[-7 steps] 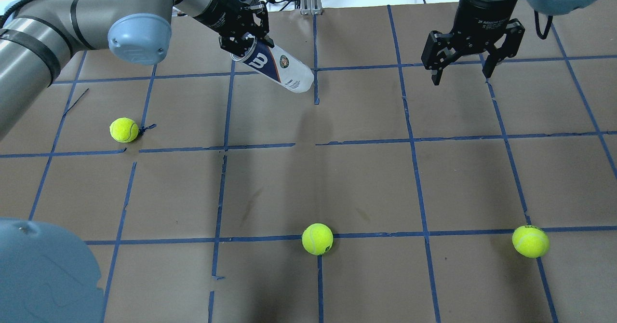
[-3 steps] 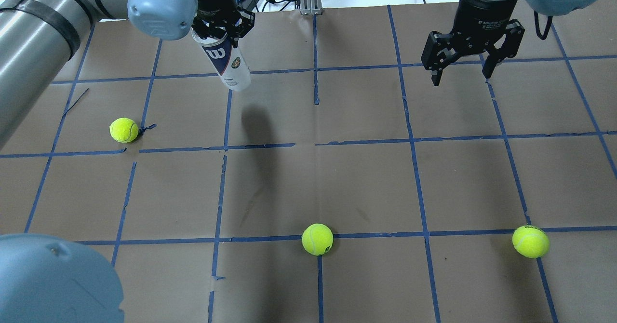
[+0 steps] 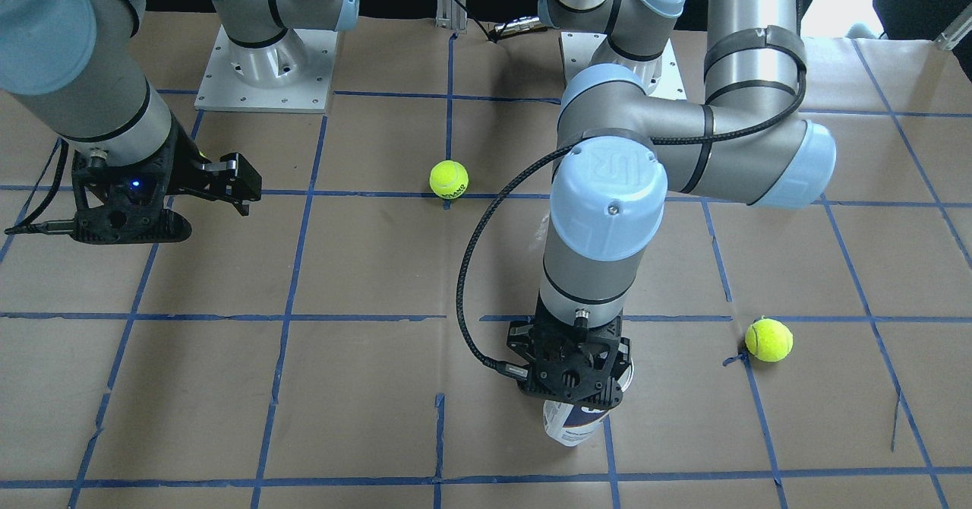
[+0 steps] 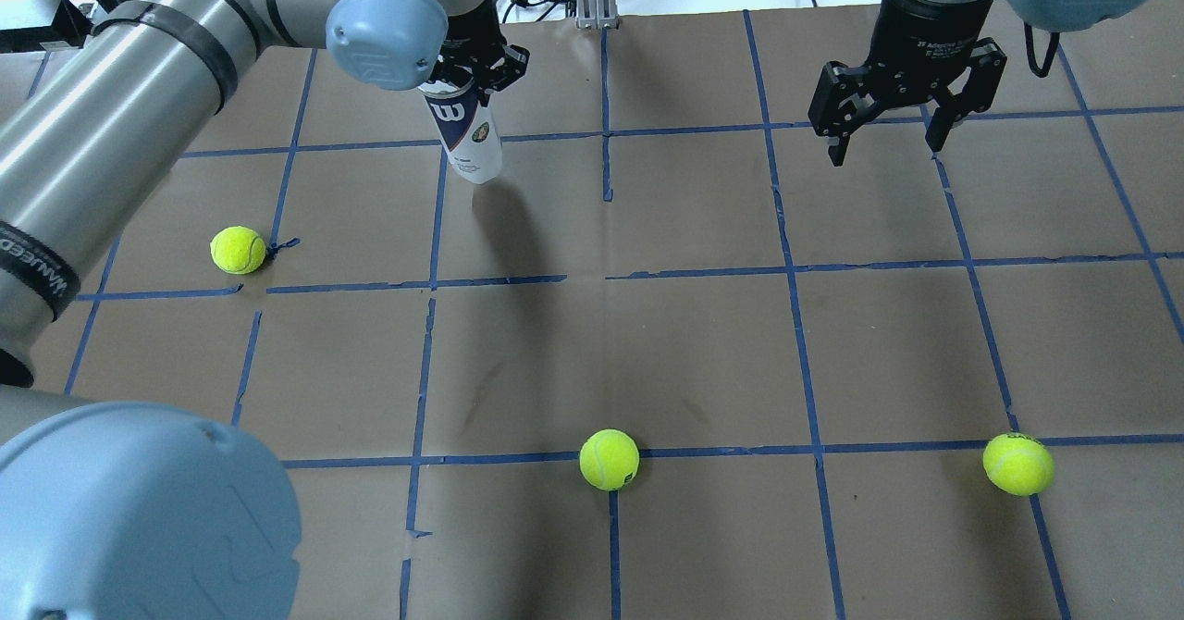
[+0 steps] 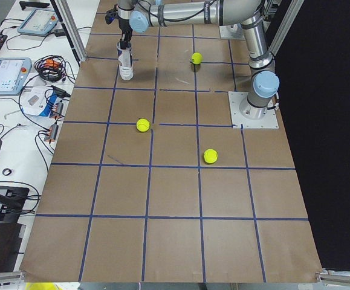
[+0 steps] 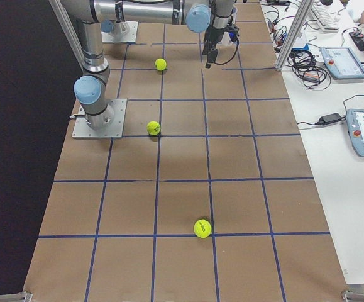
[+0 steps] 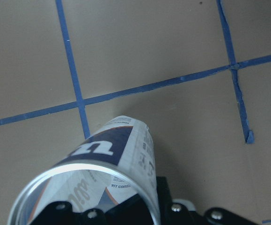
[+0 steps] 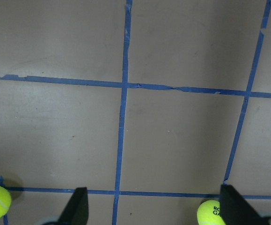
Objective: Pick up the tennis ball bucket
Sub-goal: 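Lift the tube with the left gripper and rotate it upright, then set the tube upright on the table and open the left gripper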
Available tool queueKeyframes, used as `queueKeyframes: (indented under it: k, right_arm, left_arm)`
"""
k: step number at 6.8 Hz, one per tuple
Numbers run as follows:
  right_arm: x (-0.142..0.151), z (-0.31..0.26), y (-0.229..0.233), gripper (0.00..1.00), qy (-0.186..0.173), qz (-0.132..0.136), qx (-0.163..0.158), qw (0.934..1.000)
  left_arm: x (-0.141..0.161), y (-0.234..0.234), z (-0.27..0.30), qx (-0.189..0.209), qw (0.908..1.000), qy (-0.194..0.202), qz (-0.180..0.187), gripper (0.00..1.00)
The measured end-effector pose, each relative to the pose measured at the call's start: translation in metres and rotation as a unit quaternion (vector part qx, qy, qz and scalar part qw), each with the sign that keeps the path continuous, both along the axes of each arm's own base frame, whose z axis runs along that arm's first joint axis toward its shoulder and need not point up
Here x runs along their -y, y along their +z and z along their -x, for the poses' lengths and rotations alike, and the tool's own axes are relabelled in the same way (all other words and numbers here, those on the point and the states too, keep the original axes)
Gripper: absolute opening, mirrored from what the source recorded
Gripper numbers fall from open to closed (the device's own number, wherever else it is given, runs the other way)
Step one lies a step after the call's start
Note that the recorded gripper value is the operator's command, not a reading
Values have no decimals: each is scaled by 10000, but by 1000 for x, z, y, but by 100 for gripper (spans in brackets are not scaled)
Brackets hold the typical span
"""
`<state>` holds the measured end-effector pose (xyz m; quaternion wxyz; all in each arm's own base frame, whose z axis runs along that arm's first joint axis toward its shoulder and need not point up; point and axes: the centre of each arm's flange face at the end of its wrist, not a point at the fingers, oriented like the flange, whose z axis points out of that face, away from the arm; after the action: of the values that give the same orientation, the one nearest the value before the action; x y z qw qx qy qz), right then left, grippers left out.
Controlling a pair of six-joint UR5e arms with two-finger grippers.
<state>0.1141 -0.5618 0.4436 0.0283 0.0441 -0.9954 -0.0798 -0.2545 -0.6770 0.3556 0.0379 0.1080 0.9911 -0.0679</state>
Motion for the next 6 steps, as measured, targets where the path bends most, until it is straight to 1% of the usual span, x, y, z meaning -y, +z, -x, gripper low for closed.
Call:
queueKeyframes:
  k: [1, 2, 4, 5, 6]
  right_arm:
    - [0, 0, 0, 100, 1, 0, 4, 10000]
    - [0, 0, 0, 100, 2, 1, 5, 10000]
    - [1, 0, 1, 100, -2, 28, 3, 10000]
    - [2, 1, 4, 100, -18, 64, -1, 10000]
    - [1, 1, 6, 100, -34, 79, -1, 10000]
  left_arm:
    - [2, -9, 4, 9, 10000, -33, -20, 20]
    - [3, -13, 6, 9, 10000, -45, -20, 99]
    - [4, -18, 7, 13, 10000, -57, -33, 100]
    - [3, -13, 7, 8, 10000, -56, -4, 100]
    - [0, 3, 6, -10, 9999, -49, 90, 100]
